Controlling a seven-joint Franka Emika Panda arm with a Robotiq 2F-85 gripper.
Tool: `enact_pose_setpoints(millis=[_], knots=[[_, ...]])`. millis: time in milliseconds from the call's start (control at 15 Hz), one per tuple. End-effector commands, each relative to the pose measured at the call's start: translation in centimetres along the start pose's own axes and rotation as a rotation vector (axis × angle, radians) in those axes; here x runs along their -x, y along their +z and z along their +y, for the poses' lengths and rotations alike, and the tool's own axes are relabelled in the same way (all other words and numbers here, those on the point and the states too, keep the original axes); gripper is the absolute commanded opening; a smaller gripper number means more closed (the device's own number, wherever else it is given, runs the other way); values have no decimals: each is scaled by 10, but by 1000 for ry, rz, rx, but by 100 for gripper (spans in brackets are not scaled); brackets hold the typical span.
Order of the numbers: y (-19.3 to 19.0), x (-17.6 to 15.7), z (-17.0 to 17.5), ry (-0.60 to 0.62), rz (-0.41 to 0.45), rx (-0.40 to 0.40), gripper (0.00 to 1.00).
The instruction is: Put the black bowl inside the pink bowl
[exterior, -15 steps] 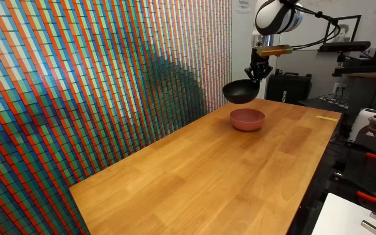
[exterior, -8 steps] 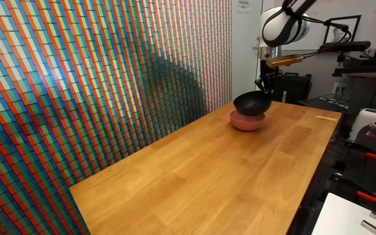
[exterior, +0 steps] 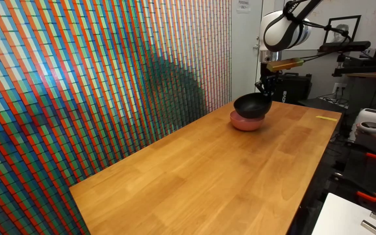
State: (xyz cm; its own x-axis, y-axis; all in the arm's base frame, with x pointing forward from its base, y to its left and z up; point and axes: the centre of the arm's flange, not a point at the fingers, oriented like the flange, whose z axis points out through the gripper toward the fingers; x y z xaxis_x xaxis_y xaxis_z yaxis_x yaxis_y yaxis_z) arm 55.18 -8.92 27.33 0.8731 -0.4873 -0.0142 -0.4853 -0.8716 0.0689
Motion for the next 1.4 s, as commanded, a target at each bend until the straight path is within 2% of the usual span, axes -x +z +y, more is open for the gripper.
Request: enact_pose_setpoints(millis=[0, 267, 333, 467, 733, 1000, 1133, 1333], knots=[[0, -14, -8, 1, 54, -2, 1], [5, -24, -10, 19, 60, -6, 1], [6, -26, -10, 25, 57, -7, 29], [5, -29, -13, 28, 61, -12, 36], [-11, -32, -20, 28, 66, -36, 68], [-68, -22, -33, 11, 45, -124, 98], [-104, -10, -42, -28, 16, -165, 100], [-157, 10, -48, -121, -11, -180, 100]])
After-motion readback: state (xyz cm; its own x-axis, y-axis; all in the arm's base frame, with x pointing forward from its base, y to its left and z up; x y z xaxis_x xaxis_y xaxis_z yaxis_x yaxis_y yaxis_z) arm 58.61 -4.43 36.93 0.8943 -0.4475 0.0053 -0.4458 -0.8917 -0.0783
